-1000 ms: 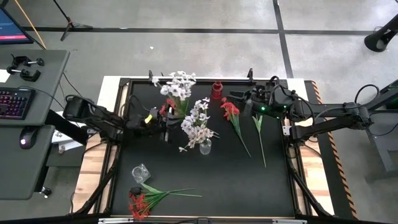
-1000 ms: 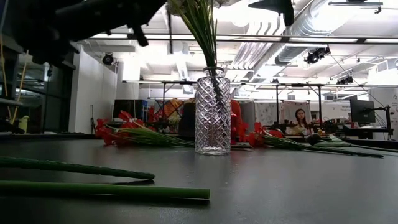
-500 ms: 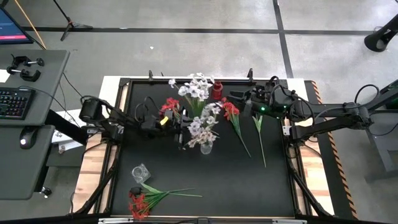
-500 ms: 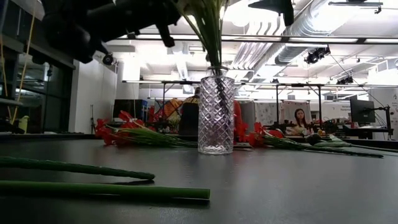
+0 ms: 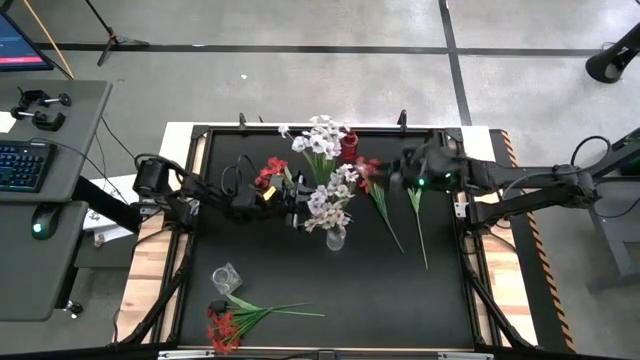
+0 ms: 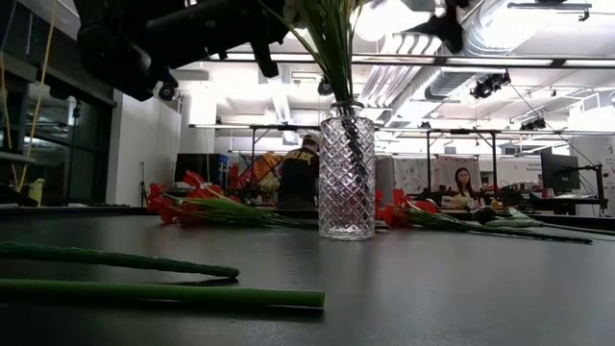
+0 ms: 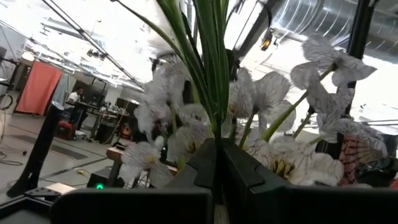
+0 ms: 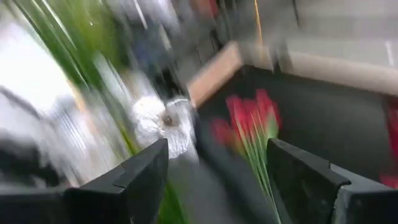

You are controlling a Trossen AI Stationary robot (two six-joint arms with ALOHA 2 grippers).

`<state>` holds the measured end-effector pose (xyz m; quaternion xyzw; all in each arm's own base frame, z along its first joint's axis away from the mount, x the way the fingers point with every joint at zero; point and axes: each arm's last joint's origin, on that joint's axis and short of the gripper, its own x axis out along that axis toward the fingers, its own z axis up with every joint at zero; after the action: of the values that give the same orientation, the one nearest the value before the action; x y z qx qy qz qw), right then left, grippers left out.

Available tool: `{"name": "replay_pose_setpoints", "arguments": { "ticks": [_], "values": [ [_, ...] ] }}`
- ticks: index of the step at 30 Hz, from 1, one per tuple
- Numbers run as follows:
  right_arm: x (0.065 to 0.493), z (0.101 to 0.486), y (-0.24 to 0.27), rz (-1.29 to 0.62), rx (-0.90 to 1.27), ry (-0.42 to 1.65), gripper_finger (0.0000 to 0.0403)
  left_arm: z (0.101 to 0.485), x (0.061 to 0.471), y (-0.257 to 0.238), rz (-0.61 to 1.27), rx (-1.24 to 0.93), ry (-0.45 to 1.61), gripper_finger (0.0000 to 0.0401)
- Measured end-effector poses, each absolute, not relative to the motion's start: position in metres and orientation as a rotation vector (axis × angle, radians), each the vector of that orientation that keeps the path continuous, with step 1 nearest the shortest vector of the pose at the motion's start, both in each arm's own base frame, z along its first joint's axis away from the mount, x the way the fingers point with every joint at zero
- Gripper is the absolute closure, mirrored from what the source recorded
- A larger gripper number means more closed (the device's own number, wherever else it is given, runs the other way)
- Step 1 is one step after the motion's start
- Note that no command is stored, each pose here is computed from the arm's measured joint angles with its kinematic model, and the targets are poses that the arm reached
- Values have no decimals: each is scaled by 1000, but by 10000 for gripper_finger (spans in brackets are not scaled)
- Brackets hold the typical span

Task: Sort flowers into vase by color
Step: Put the white flowers into the right transparent vase

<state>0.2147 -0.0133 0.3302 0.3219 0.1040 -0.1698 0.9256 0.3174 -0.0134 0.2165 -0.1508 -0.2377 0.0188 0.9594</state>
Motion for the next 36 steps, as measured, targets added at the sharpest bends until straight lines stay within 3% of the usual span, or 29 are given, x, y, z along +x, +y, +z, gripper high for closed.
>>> {"name": "replay_pose_setpoints", "arguments": {
  "ticks": [3, 6, 8, 11, 13, 17, 25, 36],
  "values": [
    [205, 309, -1, -361, 707, 457, 149, 216, 318, -11, 33, -301, -481, 401],
    [202, 291, 19, -308, 724, 607, 187, 217, 318, -11, 22, -297, -480, 401],
    [203, 272, 36, -268, 741, 677, 236, 216, 318, -11, 22, -296, -480, 401],
    [213, 240, 60, -221, 784, 651, 345, 216, 318, -9, 17, -293, -479, 401],
    [221, 219, 72, -209, 819, 599, 386, 216, 318, -8, 11, -298, -479, 401],
    [244, 196, 84, -190, 829, 496, 388, 216, 318, -5, 12, -313, -480, 401],
    [288, 178, 87, -150, 679, 568, 401, 216, 318, 0, -21, -324, -476, 401],
    [297, 177, 72, -160, 642, 570, 403, 203, 323, 0, -13, -335, -412, 401]
  ]
}}
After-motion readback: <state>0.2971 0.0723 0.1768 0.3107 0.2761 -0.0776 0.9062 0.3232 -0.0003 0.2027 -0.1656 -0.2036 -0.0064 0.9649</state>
